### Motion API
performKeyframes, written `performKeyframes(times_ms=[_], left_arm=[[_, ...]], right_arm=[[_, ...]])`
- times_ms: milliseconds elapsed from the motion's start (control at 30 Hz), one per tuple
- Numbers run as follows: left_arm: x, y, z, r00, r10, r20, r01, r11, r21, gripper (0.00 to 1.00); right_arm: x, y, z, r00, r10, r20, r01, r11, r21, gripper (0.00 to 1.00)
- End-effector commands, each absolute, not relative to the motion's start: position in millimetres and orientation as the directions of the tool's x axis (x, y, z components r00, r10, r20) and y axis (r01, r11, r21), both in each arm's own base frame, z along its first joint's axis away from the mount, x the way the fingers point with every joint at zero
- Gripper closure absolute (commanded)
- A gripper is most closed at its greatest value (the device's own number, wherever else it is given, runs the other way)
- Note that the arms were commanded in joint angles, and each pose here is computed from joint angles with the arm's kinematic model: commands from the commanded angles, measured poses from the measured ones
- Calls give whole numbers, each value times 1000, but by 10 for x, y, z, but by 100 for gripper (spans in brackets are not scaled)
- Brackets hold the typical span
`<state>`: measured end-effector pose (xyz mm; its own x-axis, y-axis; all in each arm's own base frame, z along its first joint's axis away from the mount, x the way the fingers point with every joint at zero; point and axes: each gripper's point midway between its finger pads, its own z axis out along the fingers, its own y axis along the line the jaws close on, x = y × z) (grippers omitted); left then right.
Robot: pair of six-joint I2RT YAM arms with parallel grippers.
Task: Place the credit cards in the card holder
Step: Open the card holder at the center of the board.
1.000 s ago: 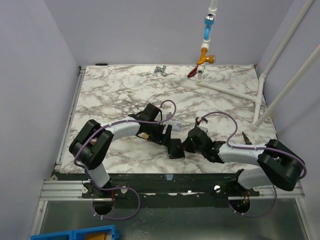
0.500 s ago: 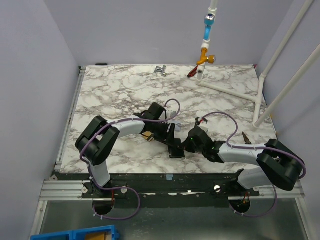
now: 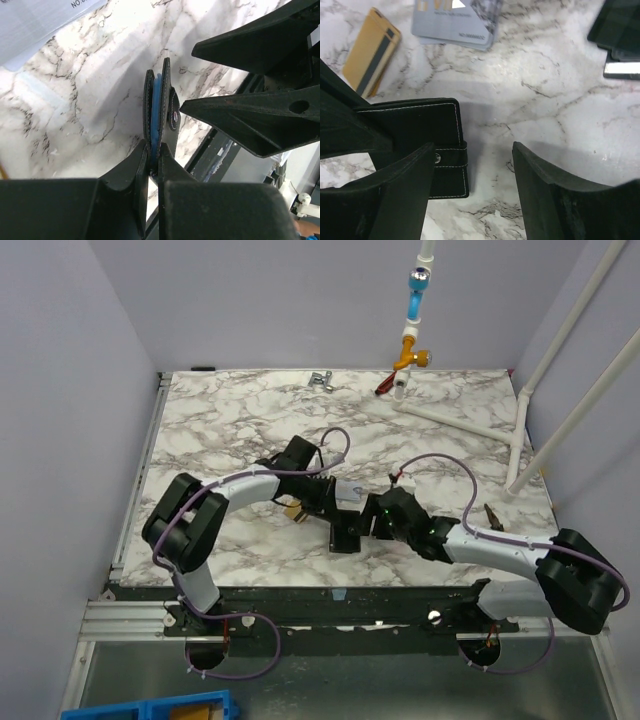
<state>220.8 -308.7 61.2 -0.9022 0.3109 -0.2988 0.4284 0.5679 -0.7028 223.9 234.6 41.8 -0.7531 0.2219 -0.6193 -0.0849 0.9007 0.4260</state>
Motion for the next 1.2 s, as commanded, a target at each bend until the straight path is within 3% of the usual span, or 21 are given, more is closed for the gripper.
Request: performKeyframes(times_ms=[0, 167, 467, 1167], left_arm=[[2321, -3046, 1252, -858, 280, -430, 514, 469, -719, 100], [2479, -2926, 1530, -846, 224, -483, 525, 502, -687, 100], [2506, -2824, 1589, -904, 167, -393, 416, 547, -727, 100], [2441, -2782, 1636, -914, 132, -384, 393, 527, -753, 100]], right_arm=[[2369, 2352, 798, -702, 135, -699, -178, 917, 356, 32], [2431, 2485, 1140, -661, 115, -742, -244, 901, 357, 30], [2574, 2750, 1455, -542, -19, -840, -305, 936, 176, 29], [2449, 2858, 1076, -488, -245, -838, -304, 947, -100, 45]])
